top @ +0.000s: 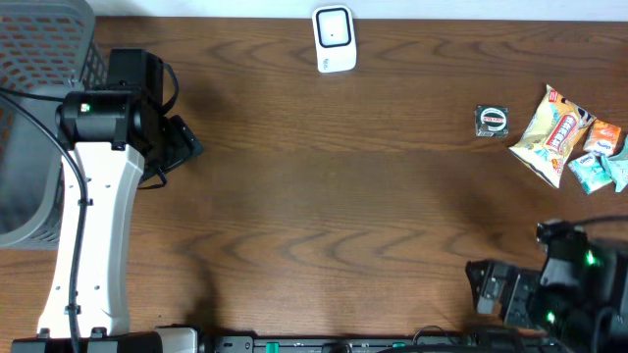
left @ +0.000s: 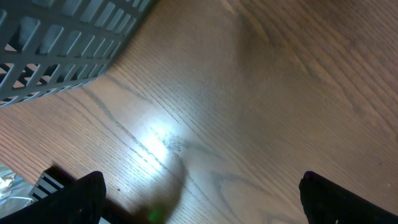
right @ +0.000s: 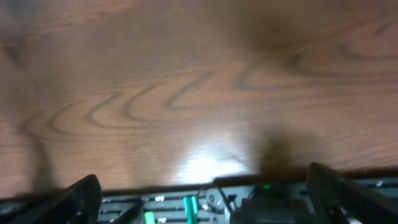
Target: Scan the item barcode
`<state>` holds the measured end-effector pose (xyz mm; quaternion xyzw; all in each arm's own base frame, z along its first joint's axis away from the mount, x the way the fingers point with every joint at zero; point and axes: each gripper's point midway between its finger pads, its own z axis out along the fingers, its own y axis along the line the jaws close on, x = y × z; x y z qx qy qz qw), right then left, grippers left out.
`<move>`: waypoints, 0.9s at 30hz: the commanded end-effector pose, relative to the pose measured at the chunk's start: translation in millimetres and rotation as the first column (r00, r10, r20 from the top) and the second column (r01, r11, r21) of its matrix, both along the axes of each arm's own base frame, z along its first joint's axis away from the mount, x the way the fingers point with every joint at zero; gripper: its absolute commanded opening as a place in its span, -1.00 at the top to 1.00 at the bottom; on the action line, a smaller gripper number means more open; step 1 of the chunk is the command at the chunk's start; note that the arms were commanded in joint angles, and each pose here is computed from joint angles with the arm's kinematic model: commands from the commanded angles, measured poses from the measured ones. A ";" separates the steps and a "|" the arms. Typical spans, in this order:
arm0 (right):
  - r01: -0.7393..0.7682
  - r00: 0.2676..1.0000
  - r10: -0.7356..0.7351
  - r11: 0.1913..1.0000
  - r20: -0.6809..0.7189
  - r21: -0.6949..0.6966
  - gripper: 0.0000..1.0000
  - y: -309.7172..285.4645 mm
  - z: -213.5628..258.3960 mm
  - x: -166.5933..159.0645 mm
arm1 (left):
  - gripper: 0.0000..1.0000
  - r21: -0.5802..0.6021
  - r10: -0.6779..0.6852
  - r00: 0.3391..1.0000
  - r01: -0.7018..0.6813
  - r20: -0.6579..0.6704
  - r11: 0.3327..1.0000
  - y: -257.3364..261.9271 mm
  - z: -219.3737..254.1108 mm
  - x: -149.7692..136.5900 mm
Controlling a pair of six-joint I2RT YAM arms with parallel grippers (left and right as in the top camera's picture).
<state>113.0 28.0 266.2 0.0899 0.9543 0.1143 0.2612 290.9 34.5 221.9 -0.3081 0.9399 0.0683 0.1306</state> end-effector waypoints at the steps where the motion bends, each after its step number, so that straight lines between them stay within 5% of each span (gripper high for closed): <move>1: -0.065 0.990 0.075 0.994 0.116 -0.087 -0.98 -3.6 9.2 -6.3 | -0.95 0.008 0.010 1.000 -0.010 -0.003 1.000 2.5 0.1 -1.2; 12: -0.107 0.930 0.157 0.981 0.331 -0.164 -0.98 -1.3 15.6 -9.4 | -0.96 0.008 0.011 1.000 -0.011 -0.003 1.000 2.5 0.2 -1.1; 27: -0.123 0.742 0.207 0.977 0.637 -0.175 -0.98 11.1 -3.5 82.1 | -0.95 0.008 0.010 1.000 -0.010 -0.003 1.000 2.5 0.2 -1.1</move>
